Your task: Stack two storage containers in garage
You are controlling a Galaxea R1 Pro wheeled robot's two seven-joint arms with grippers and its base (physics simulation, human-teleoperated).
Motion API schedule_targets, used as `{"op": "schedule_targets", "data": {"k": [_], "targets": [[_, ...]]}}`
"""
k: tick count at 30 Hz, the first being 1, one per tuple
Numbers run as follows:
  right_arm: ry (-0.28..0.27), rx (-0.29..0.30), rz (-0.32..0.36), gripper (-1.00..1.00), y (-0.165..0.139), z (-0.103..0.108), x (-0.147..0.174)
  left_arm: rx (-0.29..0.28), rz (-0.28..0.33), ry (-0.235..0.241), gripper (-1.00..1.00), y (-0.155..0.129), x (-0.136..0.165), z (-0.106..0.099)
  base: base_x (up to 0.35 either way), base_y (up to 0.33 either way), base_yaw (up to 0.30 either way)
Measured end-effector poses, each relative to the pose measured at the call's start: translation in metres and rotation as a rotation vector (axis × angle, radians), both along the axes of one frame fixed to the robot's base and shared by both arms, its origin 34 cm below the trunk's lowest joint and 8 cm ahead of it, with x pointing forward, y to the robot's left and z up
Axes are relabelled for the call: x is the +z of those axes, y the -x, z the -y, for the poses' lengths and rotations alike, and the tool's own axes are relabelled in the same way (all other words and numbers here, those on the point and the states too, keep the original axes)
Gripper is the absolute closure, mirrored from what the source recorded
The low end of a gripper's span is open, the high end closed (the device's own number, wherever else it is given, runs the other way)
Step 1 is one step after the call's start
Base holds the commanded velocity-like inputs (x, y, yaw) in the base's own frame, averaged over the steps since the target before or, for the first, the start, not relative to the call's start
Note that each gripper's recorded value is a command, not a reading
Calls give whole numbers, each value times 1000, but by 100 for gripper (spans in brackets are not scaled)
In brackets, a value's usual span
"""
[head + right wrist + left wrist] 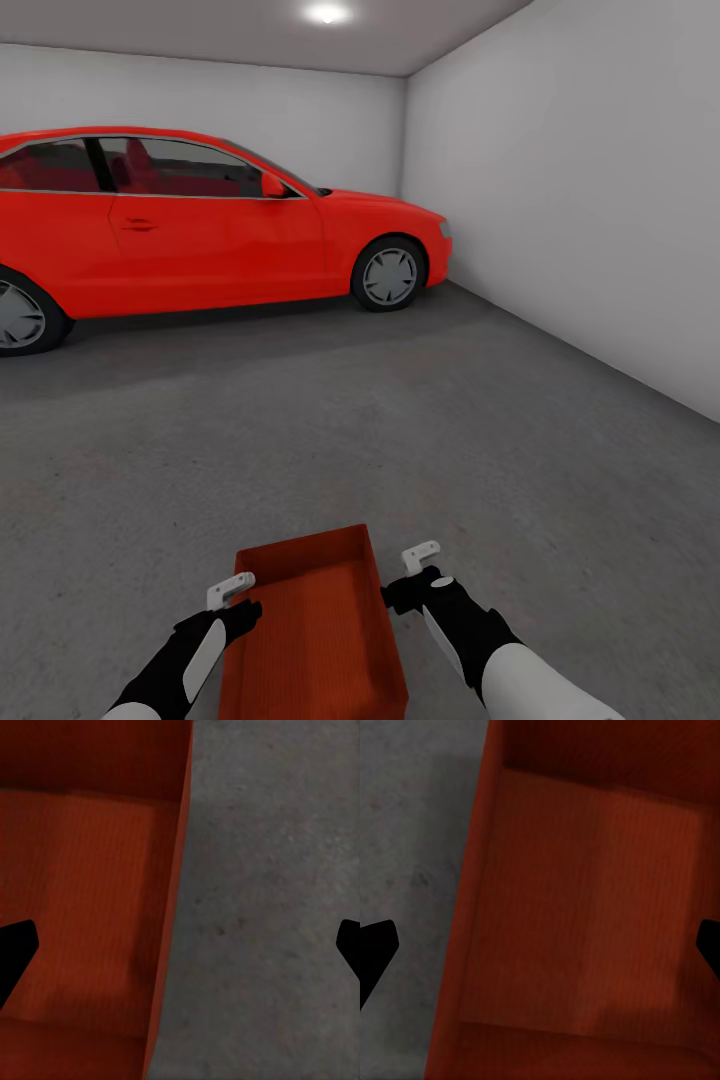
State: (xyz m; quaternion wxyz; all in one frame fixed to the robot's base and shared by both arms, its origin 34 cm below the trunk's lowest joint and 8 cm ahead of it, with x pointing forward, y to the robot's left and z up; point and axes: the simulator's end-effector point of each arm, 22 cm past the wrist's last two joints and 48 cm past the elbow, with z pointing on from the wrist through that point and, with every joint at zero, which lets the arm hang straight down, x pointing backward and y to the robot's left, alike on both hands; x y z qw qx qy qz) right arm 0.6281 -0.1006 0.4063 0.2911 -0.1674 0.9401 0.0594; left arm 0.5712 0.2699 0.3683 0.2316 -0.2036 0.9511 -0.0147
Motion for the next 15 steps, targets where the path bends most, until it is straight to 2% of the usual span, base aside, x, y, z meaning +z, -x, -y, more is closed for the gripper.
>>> {"op": "schedule_targets", "data": {"k": [7, 15], "targets": [[0, 0, 0, -100, 0, 0, 0, 0, 0, 1, -100, 0, 0, 0, -7, 0, 0], [0, 0, 0, -100, -3, 0, 17, -1, -1, 2, -100, -3, 17, 1, 0, 0, 0]]}}
